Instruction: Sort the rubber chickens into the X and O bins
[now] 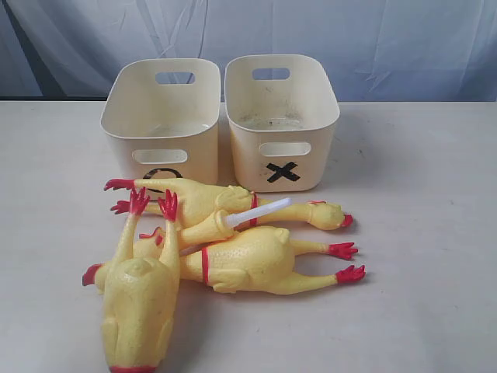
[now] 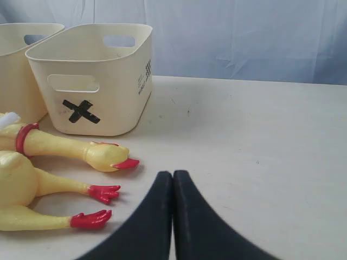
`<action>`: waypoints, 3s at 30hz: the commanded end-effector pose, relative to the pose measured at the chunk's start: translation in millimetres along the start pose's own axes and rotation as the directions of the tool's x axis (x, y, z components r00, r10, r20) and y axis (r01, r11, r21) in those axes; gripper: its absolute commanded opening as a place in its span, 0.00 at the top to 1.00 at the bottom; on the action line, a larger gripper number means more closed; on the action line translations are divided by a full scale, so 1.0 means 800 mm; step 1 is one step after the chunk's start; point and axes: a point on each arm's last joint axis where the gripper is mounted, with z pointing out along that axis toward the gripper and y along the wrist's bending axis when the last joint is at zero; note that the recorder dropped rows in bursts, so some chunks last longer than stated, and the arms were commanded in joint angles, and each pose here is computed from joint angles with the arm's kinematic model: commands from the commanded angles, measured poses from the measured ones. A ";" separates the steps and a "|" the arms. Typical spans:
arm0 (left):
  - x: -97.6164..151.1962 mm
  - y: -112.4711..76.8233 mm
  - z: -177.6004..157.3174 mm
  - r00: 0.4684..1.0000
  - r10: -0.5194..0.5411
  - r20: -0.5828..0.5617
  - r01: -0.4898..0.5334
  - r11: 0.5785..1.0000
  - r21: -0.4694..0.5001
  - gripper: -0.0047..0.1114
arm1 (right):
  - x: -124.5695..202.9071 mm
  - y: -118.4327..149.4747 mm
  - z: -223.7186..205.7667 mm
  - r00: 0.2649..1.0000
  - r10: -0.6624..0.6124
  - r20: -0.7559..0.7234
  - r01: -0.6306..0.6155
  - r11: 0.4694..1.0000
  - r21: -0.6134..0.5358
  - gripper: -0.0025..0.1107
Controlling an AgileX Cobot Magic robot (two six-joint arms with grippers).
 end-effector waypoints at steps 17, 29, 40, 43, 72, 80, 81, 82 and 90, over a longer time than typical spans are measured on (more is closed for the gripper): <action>-0.001 0.000 0.000 1.000 0.000 0.003 0.000 1.000 -0.002 0.96 | 0.001 0.000 0.000 1.000 -0.002 0.007 0.002 1.000 0.005 0.98; -0.001 0.000 0.000 1.000 0.000 0.003 0.000 1.000 -0.002 0.96 | -0.003 -0.001 0.000 0.999 -0.016 0.042 0.015 1.000 0.014 0.98; -0.001 0.000 0.000 1.000 0.000 0.003 0.000 1.000 -0.002 0.96 | -0.020 -0.003 -0.002 0.979 0.065 0.194 -0.069 0.998 0.013 0.98; -0.001 0.000 0.000 1.000 0.000 0.003 0.000 1.000 -0.002 0.96 | -0.024 -0.003 -0.003 0.965 0.126 0.230 -0.130 0.992 0.001 0.98; -0.001 0.000 0.000 1.000 0.000 0.003 0.000 1.000 -0.002 0.96 | -0.147 0.046 -0.045 0.964 0.228 -0.133 -0.262 0.896 -0.360 0.98; -0.001 0.000 0.000 1.000 0.000 0.003 0.000 1.000 -0.002 0.96 | -0.176 0.047 0.048 0.900 -0.020 -0.435 -0.177 0.895 -0.408 0.98; -0.001 0.000 0.000 1.000 0.000 0.003 0.000 1.000 -0.002 0.96 | -0.178 0.047 0.055 0.890 -0.025 -0.455 -0.184 0.893 -0.410 0.98; -0.001 0.000 0.000 1.000 0.000 0.003 0.000 1.000 -0.002 0.96 | -0.180 0.049 0.076 0.867 -0.062 -0.495 -0.180 0.887 -0.426 0.98; -0.001 0.000 0.000 1.000 0.000 0.003 0.000 1.000 -0.002 0.96 | -0.195 0.090 0.194 0.829 -0.499 -0.251 0.247 0.731 -0.637 0.98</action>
